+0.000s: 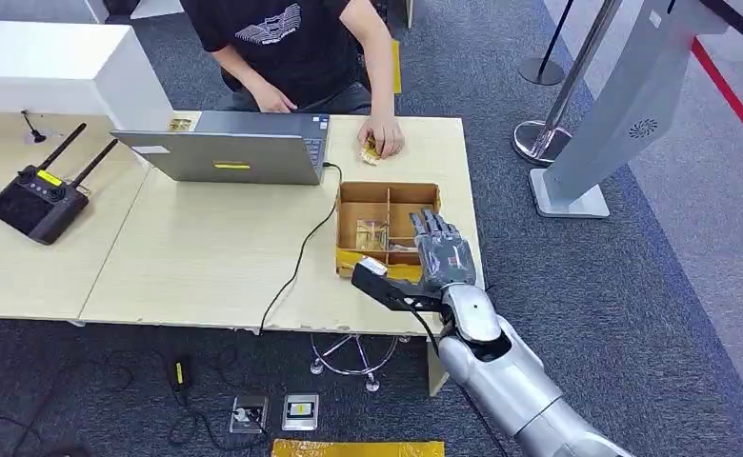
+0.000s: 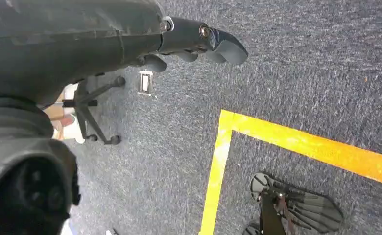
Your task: Pass the card to the sensor for recognition and then transmit it.
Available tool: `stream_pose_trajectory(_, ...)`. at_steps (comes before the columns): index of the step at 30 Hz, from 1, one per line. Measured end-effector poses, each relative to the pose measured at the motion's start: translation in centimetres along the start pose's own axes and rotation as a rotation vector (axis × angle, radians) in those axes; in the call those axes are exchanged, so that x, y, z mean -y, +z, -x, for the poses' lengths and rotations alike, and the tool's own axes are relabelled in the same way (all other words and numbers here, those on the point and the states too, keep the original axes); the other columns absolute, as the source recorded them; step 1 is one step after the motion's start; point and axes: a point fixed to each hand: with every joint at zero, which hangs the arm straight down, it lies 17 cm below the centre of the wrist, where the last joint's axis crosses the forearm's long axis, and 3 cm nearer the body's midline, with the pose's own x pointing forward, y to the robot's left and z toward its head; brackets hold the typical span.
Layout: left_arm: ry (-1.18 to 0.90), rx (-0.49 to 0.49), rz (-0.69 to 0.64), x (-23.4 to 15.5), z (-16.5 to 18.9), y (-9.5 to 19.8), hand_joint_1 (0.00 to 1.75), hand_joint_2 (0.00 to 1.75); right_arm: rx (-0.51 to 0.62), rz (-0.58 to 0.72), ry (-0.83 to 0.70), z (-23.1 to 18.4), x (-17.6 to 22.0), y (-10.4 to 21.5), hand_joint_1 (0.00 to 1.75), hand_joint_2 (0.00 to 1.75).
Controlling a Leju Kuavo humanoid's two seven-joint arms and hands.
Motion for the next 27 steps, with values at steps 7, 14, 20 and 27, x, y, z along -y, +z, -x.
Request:
stream_pose_trajectory(7, -0.001, 0.0, 0.001, 0.0, 0.0, 0.0, 0.0, 0.0, 0.0, 0.001, 0.002, 0.0, 0.0, 0.0, 0.0, 1.75)
stream_pose_trajectory(14, -0.006, 0.01, 0.008, 0.1, -0.2, 0.0, 0.0, 0.0, 0.009, 0.023, 0.017, -0.3, 0.3, 0.3, 0.0, 1.75)
stream_pose_trajectory(20, -0.009, 0.014, 0.006, 0.0, -0.3, 0.0, 0.0, 0.0, 0.025, 0.045, 0.024, -1.3, 0.6, 0.2, 0.0, 1.75)
stream_pose_trajectory(27, -0.01, 0.015, 0.006, -0.1, -0.3, 0.0, 0.0, 0.0, 0.03, 0.04, 0.025, -1.9, 0.1, 0.1, 0.0, 1.75)
